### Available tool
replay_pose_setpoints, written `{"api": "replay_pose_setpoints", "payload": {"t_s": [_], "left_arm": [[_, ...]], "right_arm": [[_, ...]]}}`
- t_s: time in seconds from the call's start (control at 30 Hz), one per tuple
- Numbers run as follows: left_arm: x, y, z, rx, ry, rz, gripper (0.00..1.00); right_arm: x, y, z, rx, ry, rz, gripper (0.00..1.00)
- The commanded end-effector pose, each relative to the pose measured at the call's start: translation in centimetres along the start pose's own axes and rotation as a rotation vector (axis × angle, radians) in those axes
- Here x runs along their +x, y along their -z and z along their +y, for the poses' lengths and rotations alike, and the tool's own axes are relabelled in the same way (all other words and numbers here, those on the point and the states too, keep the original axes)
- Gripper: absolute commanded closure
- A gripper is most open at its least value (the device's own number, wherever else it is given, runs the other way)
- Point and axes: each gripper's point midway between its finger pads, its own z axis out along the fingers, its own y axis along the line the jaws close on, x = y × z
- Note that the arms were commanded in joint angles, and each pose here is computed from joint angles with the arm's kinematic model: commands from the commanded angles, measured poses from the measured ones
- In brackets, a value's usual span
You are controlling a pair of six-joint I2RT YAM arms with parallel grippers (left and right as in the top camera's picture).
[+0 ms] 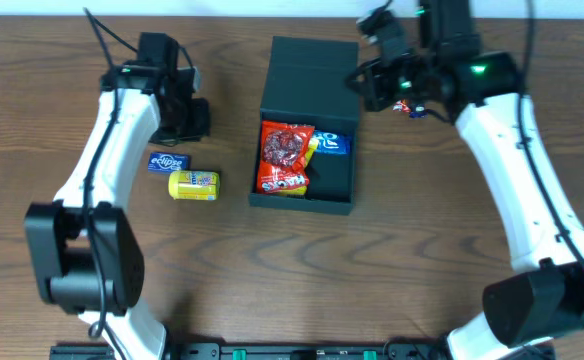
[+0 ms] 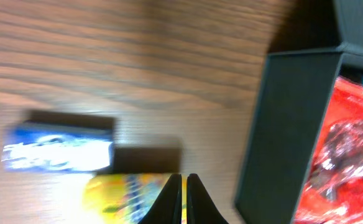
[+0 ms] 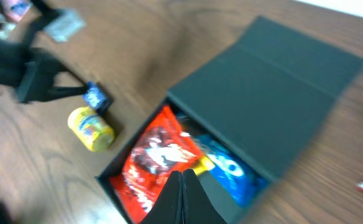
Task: Pack container
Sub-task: 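Reach the left gripper to the yellow candy tub and grasp it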
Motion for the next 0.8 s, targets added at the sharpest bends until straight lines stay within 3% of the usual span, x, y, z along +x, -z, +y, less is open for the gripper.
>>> {"api": "replay_pose_setpoints", "payload": {"t_s": [0.0,0.2,0.27,0.3,0.43,0.67,0.73,0.77], "left_arm": [[-0.5,2.4,1.3,-0.095,-0.102,-0.046,0.94],[1.5,2.5,1.6,-0.106,-0.042,0.033,0.94],[2.5,2.4,1.7,-0.108,-0.063,0.073,0.6],[3.1,2.2,1.8,-0.109,-0.07,0.096,0.31],[5.6,1.2,1.8,-0.09,-0.063,0.185,0.05],[7.9,0.1,1.2,-0.055,-0.156,0.261,0.04],[7.8,-0.1,1.2,-0.083,-0.061,0.252,0.05],[7.7,-0.1,1.6,-0.121,0.067,0.24,0.05]], "right_arm": [[0.4,0.4,-2.1,0.025,-0.019,0.008,0.98],[0.5,1.6,-4.6,0.063,-0.061,-0.009,0.99],[0.4,1.8,-4.8,0.068,-0.062,-0.013,0.98],[0.4,1.8,-4.9,0.069,-0.054,-0.014,0.99],[0.4,1.8,-5.0,0.075,-0.036,-0.015,0.98],[0.3,1.8,-5.0,0.076,-0.018,-0.015,0.99],[0.4,1.8,-5.0,0.076,-0.019,-0.014,0.99],[0.4,1.8,-5.0,0.075,-0.019,-0.012,0.98]]}}
